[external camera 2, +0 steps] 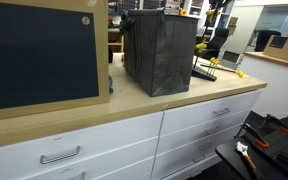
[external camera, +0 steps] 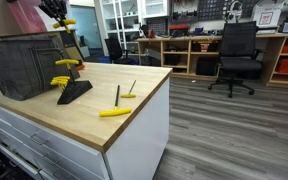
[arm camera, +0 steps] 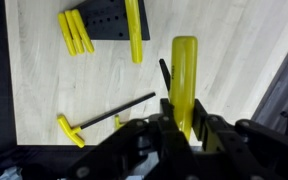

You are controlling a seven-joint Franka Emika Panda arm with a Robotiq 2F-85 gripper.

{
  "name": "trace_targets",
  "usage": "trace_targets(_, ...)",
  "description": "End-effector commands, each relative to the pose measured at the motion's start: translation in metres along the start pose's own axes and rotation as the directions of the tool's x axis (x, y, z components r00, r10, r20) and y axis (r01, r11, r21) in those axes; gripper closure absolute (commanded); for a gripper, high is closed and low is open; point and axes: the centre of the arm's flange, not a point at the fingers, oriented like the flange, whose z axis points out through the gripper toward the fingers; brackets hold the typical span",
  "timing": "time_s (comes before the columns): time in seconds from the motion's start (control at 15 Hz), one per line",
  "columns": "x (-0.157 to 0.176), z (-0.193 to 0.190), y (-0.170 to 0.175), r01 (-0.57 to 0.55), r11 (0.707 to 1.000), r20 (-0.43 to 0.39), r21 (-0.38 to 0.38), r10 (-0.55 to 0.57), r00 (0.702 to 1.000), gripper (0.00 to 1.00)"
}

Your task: Move the object from where it was to the counter

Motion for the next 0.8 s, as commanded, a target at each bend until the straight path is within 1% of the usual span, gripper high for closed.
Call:
trace_targets(0.0, 0.039, -0.012, -0.007, -0.097, 0.995, -0.014, 0.009, 0.097, 0.995, 0.94)
trace_targets(0.2, 0.083, -0.002, -0.002, -0.205, 0.978, -0.019, -0.045, 0.205, 0.979, 0.94)
trace_targets(0.33, 0.108, 0.008, 0.005, -0.277, 0.956, -0.035, -0.097, 0.275, 0.961, 0.94)
trace_targets(0.53, 0.138, 0.028, 0.017, -0.344, 0.912, -0.010, -0.221, 0.351, 0.936, 0.94)
trace_targets(0.73, 0.156, 0.051, 0.030, -0.374, 0.856, 0.035, -0.358, 0.412, 0.910, 0.94)
